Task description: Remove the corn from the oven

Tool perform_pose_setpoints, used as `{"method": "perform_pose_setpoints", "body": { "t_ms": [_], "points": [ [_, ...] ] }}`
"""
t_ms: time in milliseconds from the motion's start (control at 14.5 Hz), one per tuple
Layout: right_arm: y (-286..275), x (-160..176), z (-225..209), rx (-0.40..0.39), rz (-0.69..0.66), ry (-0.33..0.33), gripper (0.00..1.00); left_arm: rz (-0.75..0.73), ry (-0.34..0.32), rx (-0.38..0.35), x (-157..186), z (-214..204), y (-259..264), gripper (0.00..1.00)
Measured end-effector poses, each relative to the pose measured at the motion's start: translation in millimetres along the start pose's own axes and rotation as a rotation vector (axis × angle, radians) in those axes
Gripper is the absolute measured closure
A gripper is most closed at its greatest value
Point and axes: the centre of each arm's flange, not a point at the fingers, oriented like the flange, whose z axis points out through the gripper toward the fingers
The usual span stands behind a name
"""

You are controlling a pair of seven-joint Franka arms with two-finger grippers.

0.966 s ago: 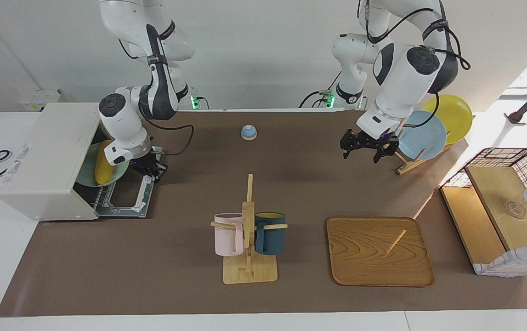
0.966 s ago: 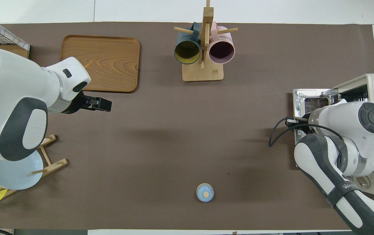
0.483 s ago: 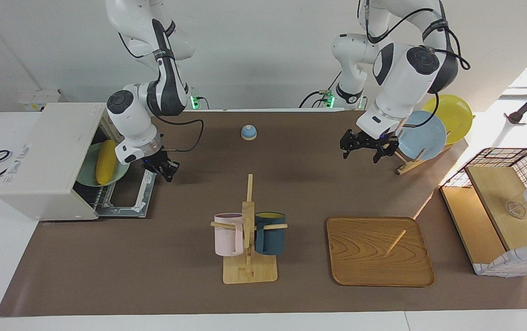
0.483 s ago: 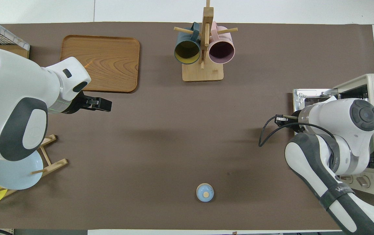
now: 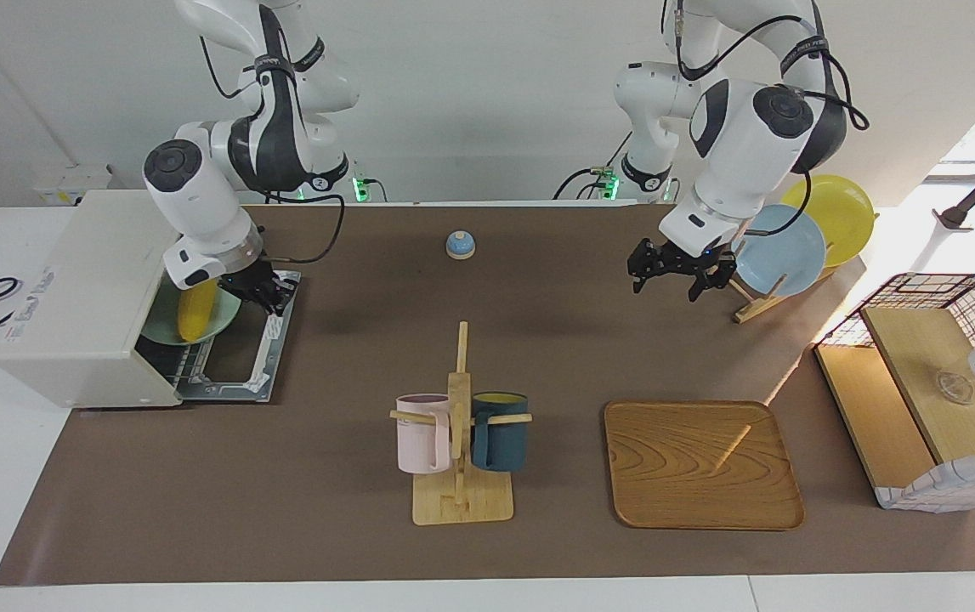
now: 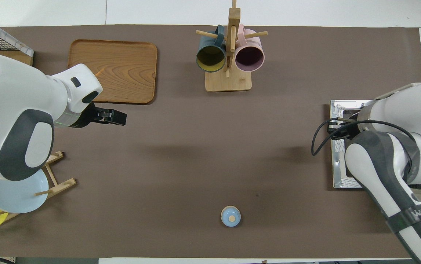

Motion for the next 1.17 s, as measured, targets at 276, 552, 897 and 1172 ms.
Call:
{"method": "perform_pose_setpoints", "body": {
  "t_ms": [276,552,897,1172],
  "points": [
    [29.7,0.5,10.2,-0.003,0.049,-0.023,0.57,0.003,0.0,-0.001,-0.2,0.1,1.9,0.0],
    [33.4,-4.2,18.4,-0.026,0.007,-0.032,0.57,0.003,0.001,-0.001,-0.1,0.1,2.1,0.0],
    [41.1,-12.0,29.4,-0.032,-0.013,-0.032,0.57,0.001,0.002,-0.007,0.0,0.0,2.8,0.0],
    [41.8,-15.5,32.1,-0.033,-0.048,-0.034,0.57,-0.003,0.003,-0.019,0.2,-0.2,3.7,0.0]
  ]
}}
